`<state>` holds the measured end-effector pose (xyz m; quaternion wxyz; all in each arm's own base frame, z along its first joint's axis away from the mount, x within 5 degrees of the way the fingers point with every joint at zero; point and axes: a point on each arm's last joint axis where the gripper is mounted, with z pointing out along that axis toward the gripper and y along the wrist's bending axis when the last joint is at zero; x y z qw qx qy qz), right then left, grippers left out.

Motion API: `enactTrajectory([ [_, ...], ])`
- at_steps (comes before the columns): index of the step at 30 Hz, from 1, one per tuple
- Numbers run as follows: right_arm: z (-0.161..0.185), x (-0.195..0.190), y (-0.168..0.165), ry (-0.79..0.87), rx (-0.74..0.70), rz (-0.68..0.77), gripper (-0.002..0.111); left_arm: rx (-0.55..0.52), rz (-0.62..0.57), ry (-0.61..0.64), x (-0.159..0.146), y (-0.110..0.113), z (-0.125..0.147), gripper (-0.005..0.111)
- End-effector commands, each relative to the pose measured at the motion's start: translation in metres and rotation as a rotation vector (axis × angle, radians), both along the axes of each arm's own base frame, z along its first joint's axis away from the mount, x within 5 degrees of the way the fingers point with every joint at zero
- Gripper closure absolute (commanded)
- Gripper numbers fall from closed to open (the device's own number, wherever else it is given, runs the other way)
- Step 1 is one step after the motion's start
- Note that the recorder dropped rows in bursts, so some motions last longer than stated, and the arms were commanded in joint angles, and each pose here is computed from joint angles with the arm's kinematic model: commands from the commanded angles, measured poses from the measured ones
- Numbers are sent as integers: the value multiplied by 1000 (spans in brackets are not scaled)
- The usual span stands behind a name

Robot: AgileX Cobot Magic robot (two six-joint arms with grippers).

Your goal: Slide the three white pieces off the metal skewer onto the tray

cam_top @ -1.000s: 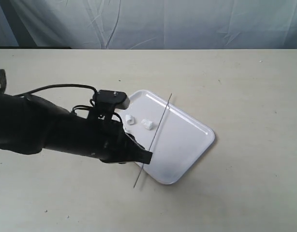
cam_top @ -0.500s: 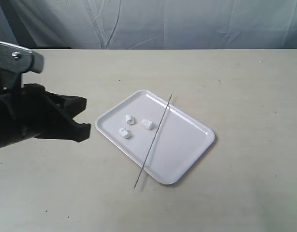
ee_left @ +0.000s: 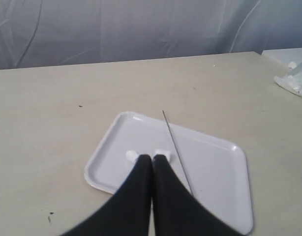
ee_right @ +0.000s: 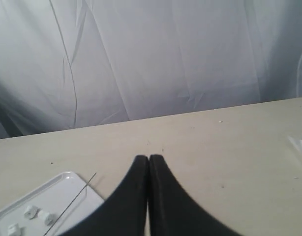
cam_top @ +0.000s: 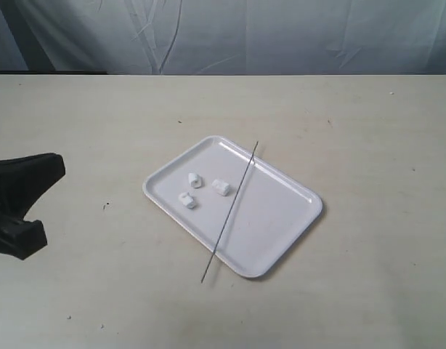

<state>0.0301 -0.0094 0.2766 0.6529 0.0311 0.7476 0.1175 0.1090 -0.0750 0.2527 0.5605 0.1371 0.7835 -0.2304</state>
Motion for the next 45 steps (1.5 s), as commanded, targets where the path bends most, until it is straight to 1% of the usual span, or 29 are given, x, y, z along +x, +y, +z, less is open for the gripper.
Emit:
enactTrajectory([
  [1, -18, 9, 4, -27, -33, 11, 109, 71, 107, -51, 3, 12, -4, 107],
  [2, -20, 10, 3, -28, -57, 5, 109, 102, 143, -74, 4, 16, -3, 107],
  [4, -22, 10, 4, -20, -57, 5, 109, 138, 218, -112, 7, 23, -1, 107],
  [7, -21, 10, 4, -37, -54, 13, 109, 145, 278, -120, 9, 28, 0, 107],
  [18, -21, 10, 5, -38, -48, 15, 109, 141, 272, -116, 9, 28, 0, 107],
  [20, -23, 10, 4, -15, -52, 5, 109, 141, 270, -116, 9, 28, 0, 107],
  [23, -27, 10, 4, 33, -16, 8, 109, 141, 271, -116, 9, 28, 0, 107],
  [27, -30, 8, 9, 92, 100, 49, 109, 141, 271, -116, 9, 28, 0, 107],
  [34, -30, 8, 9, 85, 86, 45, 109, 134, 286, -109, 10, 31, 0, 107],
  [37, -30, 8, 9, 89, 96, 46, 109, 107, 343, -122, 9, 41, 4, 107],
  [41, -30, 8, 9, 91, 106, 26, 109, 61, 485, -191, 0, 63, 14, 107],
  [45, -31, 7, 10, 112, 192, -11, 109, 25, 607, -273, -13, 79, 22, 107],
])
